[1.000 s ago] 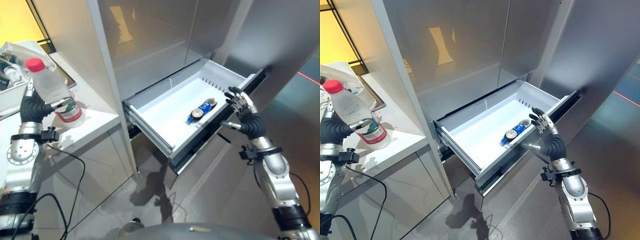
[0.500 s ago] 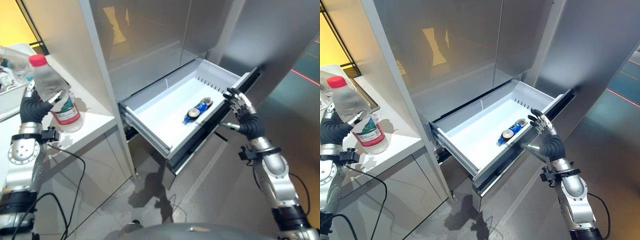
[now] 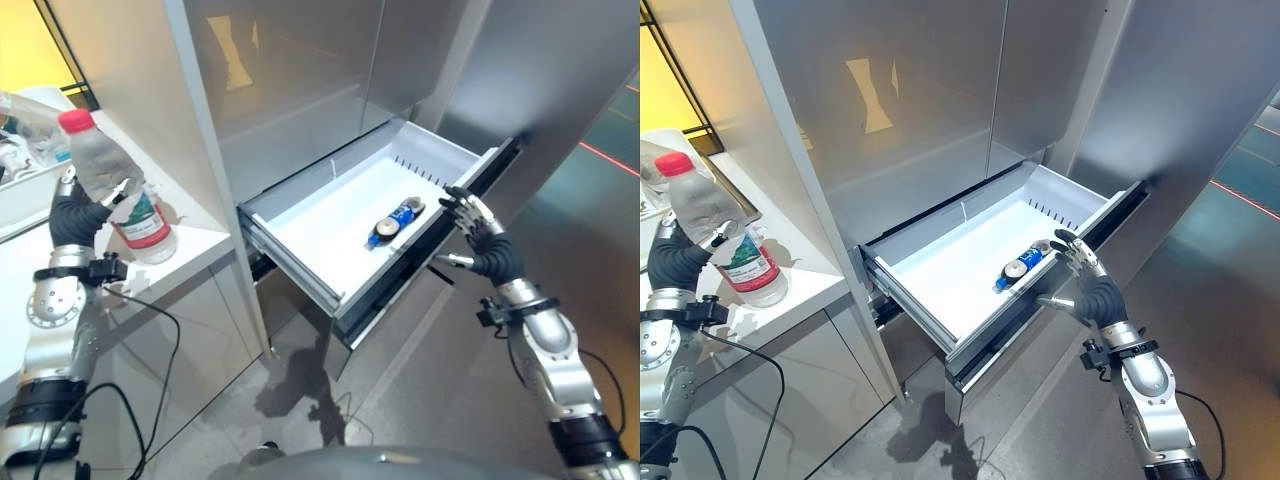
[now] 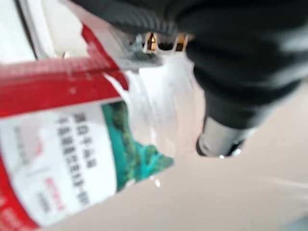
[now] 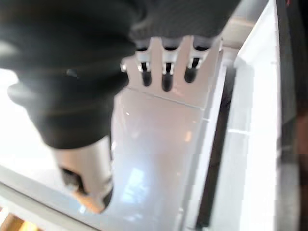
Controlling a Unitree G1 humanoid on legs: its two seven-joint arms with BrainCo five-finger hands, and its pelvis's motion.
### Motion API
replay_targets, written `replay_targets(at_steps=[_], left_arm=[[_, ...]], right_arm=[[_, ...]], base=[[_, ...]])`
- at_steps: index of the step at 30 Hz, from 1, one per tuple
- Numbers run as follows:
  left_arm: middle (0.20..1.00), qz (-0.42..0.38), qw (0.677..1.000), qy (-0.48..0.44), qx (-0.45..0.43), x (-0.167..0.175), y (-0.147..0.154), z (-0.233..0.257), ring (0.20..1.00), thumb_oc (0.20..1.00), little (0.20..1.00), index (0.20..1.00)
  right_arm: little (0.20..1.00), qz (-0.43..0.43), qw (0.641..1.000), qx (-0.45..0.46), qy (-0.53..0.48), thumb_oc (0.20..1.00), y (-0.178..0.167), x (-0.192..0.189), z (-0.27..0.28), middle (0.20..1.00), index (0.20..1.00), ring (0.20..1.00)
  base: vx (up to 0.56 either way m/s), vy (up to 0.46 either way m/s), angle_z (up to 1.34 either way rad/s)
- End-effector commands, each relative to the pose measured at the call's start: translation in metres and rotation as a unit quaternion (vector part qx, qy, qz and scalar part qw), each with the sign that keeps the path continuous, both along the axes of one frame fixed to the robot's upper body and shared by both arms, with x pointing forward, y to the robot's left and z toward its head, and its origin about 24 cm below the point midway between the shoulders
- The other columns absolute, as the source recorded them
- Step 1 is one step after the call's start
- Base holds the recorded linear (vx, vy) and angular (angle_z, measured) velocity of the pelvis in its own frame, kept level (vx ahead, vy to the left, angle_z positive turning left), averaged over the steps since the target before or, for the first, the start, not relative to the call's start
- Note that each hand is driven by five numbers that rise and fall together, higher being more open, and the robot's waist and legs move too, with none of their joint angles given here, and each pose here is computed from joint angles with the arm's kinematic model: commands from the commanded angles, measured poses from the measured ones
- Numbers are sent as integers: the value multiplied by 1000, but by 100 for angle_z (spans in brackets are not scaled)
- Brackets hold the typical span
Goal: Take the drinks into the refrigerator
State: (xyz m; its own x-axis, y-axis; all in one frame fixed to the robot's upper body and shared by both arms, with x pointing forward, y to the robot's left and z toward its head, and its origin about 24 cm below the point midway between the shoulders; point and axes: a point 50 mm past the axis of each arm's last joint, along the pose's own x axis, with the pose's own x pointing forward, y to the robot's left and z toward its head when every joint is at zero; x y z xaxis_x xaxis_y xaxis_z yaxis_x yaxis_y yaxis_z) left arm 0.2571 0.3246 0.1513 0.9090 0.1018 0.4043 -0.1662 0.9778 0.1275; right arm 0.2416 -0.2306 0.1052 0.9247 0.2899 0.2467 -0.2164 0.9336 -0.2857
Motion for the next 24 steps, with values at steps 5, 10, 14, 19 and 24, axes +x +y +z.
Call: replay_targets(at_steps=[5,10,14,19,24], left_arm=[[200,-207,968,-134,35,4,-46,85,200,200,200,200],[200,-293,945,-135,55,1,-72,97,200,200,200,200],[200,-333,930,-140,72,-2,-87,105,200,200,200,200],[200,-378,912,-147,65,-4,-109,104,200,200,200,200],[200,-423,891,-154,56,-10,-129,102,200,200,200,200]], right_arm=[[1000,95,991,-91,5,1000,-34,26,71,1000,1000,1000],[1000,163,983,-90,-2,1000,-17,44,103,1000,1000,1000],[1000,182,977,-101,-41,1000,4,61,127,1000,1000,1000],[1000,227,970,-71,-54,1000,35,71,129,1000,1000,1000],[1000,293,955,-30,-37,1000,66,70,119,1000,1000,1000]], base=[[-39,-21,2],[-31,0,1],[0,0,0],[0,0,0],[0,0,0]])
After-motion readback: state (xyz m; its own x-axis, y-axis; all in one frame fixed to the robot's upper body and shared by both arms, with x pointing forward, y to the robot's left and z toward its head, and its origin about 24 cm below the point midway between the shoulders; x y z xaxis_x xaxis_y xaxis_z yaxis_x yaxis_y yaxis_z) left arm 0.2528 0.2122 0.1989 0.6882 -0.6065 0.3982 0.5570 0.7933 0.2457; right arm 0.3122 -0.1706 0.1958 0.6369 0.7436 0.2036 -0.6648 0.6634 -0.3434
